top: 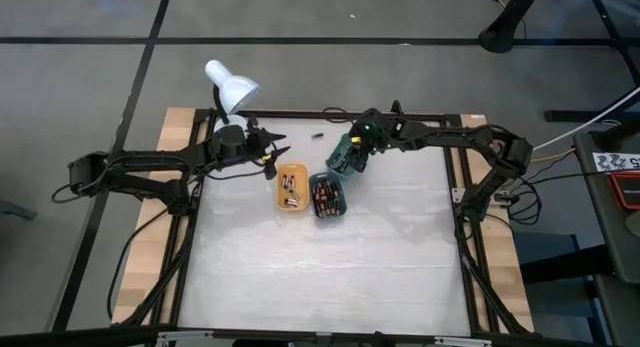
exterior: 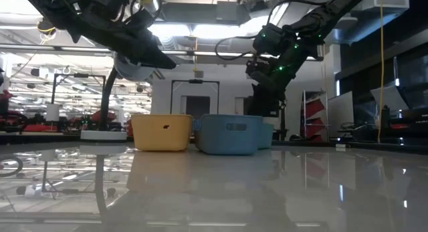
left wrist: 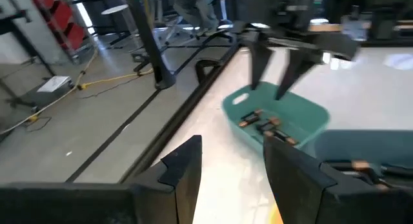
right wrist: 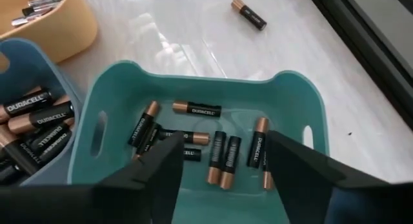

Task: Sort batteries
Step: Put the silver battery into the yellow bin

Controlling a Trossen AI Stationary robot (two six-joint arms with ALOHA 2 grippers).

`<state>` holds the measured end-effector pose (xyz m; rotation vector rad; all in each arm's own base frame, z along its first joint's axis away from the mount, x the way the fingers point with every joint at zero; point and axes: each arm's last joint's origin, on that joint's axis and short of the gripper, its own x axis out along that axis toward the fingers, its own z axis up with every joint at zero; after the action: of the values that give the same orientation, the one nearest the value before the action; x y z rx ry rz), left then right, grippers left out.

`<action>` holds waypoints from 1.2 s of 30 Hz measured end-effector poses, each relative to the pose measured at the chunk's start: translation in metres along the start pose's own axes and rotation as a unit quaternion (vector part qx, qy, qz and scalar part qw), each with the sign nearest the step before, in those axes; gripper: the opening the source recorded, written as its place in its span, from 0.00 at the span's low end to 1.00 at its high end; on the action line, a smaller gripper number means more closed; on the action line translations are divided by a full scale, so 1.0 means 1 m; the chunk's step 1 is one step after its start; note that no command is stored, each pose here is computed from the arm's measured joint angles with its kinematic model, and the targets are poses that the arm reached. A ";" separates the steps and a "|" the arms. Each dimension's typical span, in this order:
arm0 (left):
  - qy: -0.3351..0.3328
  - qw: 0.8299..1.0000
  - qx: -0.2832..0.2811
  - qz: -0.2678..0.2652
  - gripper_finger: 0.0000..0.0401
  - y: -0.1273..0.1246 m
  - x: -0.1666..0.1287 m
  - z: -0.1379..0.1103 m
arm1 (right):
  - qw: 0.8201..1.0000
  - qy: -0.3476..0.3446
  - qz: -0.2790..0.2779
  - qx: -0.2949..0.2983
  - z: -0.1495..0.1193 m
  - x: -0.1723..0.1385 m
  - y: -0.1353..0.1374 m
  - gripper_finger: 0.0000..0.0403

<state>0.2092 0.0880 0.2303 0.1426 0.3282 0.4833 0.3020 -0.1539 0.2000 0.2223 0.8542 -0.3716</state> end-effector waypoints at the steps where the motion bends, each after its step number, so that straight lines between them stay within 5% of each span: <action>1: 0.001 1.000 -0.005 0.006 0.39 0.003 0.000 0.000 | 1.000 0.001 0.000 0.000 0.000 0.000 0.000 0.55; 9: 0.007 0.999 -0.022 0.040 0.39 0.019 0.001 -0.003 | 0.999 0.008 -0.027 -0.017 -0.003 0.013 0.013 0.50; 20: 0.015 0.998 -0.016 0.055 0.39 0.026 0.002 -0.006 | 0.997 0.067 0.016 -0.025 -0.013 0.024 0.025 0.03; 36: 0.015 0.998 -0.023 0.054 0.39 0.026 0.002 -0.006 | 0.965 0.259 0.019 -0.020 -0.048 0.008 0.029 0.01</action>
<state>0.1974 0.1117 0.2295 0.1081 0.3401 0.6003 0.2858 -0.1128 0.1647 0.3052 1.3697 -0.2613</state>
